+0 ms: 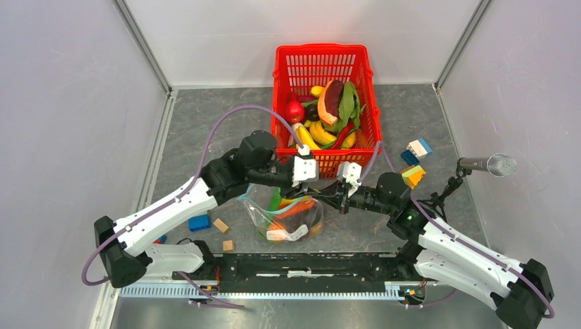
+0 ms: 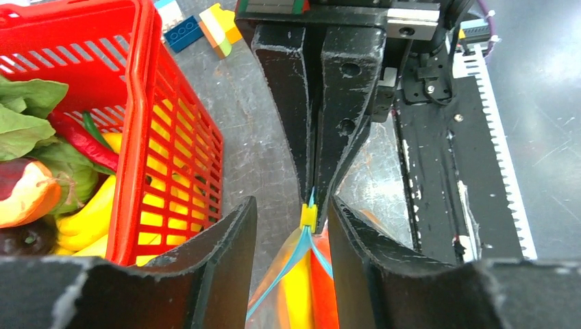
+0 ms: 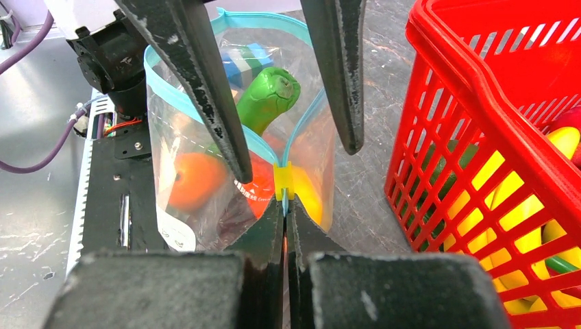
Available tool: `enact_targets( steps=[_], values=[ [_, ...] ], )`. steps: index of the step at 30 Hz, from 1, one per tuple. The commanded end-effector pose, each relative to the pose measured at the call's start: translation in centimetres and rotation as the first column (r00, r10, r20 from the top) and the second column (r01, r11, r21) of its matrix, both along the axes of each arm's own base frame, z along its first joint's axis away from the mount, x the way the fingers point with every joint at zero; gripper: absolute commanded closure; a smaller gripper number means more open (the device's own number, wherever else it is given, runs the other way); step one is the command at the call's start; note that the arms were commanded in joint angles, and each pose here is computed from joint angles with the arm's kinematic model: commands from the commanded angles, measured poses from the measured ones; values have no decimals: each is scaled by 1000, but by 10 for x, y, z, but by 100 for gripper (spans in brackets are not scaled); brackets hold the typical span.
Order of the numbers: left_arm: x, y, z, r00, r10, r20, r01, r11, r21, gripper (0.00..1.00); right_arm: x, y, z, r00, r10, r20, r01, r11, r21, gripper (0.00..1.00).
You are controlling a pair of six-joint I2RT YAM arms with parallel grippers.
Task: Place the food in the zip-top bag and seal the zipper
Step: Zip the zipper food storage bag at the center of the board.
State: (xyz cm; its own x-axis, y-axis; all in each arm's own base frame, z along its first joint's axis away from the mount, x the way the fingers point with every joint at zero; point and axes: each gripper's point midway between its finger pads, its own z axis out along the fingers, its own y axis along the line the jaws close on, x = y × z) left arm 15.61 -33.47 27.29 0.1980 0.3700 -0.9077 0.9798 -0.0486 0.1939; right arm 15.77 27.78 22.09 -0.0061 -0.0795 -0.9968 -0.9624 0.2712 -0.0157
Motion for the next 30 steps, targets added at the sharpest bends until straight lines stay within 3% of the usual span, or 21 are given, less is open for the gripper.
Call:
enact_targets(
  steps=[1,8,27,30],
  values=[
    [7,0,-5,998,0,62,-2,1000,30,49,2,3,34,998,6,65,-10,998,66,100],
    [0,-2,-14,999,-36,19,35,997,68,53,2,2,34,998,3,65,-7,998,66,100],
    [-4,5,6,998,-28,59,27,999,27,96,6,-1,26,998,-28,50,26,999,37,100],
    [-4,7,8,997,-21,70,19,1000,24,98,6,-2,25,998,-32,50,30,999,34,100]
  ],
)
